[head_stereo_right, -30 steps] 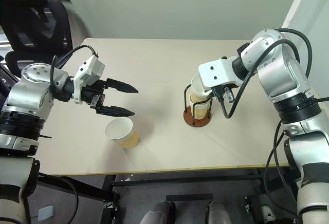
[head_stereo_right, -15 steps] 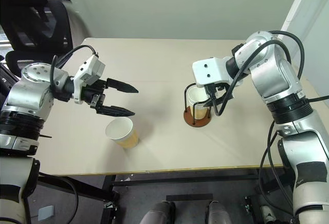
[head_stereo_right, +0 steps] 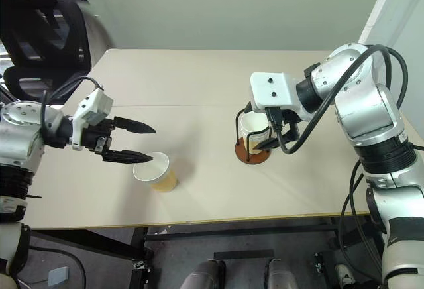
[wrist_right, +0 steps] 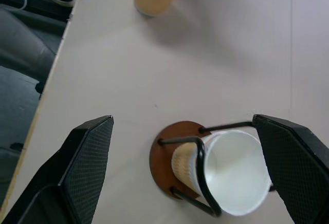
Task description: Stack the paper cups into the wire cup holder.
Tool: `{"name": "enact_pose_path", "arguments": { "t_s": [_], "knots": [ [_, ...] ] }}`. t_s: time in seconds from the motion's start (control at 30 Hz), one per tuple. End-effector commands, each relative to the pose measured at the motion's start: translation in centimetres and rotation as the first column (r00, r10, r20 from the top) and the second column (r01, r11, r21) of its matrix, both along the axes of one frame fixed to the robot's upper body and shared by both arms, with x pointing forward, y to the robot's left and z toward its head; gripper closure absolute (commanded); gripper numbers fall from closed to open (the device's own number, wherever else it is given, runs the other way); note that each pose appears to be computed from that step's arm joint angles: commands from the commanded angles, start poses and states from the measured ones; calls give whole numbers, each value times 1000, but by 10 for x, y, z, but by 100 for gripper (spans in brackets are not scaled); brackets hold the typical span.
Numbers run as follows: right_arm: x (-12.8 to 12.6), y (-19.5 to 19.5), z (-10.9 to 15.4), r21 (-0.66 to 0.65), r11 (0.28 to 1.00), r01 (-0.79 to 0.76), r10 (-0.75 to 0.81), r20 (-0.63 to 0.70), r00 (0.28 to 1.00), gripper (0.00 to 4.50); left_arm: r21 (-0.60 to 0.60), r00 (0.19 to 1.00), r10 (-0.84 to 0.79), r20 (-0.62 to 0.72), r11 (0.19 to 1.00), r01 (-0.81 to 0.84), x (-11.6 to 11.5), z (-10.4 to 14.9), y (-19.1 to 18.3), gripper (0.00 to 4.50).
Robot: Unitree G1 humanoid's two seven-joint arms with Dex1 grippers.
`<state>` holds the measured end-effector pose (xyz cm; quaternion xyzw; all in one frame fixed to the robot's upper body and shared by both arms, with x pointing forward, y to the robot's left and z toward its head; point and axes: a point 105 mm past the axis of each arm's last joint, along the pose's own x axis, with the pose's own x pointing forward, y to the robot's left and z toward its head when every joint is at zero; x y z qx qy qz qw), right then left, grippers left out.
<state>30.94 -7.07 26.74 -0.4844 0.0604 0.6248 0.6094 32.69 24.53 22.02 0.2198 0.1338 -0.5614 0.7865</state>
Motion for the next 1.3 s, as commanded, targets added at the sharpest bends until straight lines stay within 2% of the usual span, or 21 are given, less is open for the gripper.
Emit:
{"name": "enact_pose_path", "arguments": {
  "t_s": [0.03,0.2,0.33,0.47,0.63,0.93,1.3],
  "knots": [
    [0,13,-1,-2,999,-38,38,59,998,9,-35,994,75,78,997,-73,0,20,17,0],
    [-5,34,-8,16,994,-106,105,47,993,9,-51,987,131,91,991,-127,0,21,30,0],
    [-1,34,-14,0,995,-101,101,64,993,9,-45,994,88,67,995,-85,-9,13,26,0],
    [-8,36,-17,10,992,-127,126,37,991,9,-36,997,57,44,998,-55,-16,6,24,0],
    [-18,54,-24,39,983,-178,177,24,984,9,-38,997,65,44,997,-63,-15,7,25,0],
    [-13,85,-34,33,977,-209,205,88,975,9,-24,995,86,49,996,-85,-10,6,31,0],
    [-14,114,-53,7,969,-248,246,103,964,9,-21,995,84,50,996,-83,-6,11,28,0]
  ]
}}
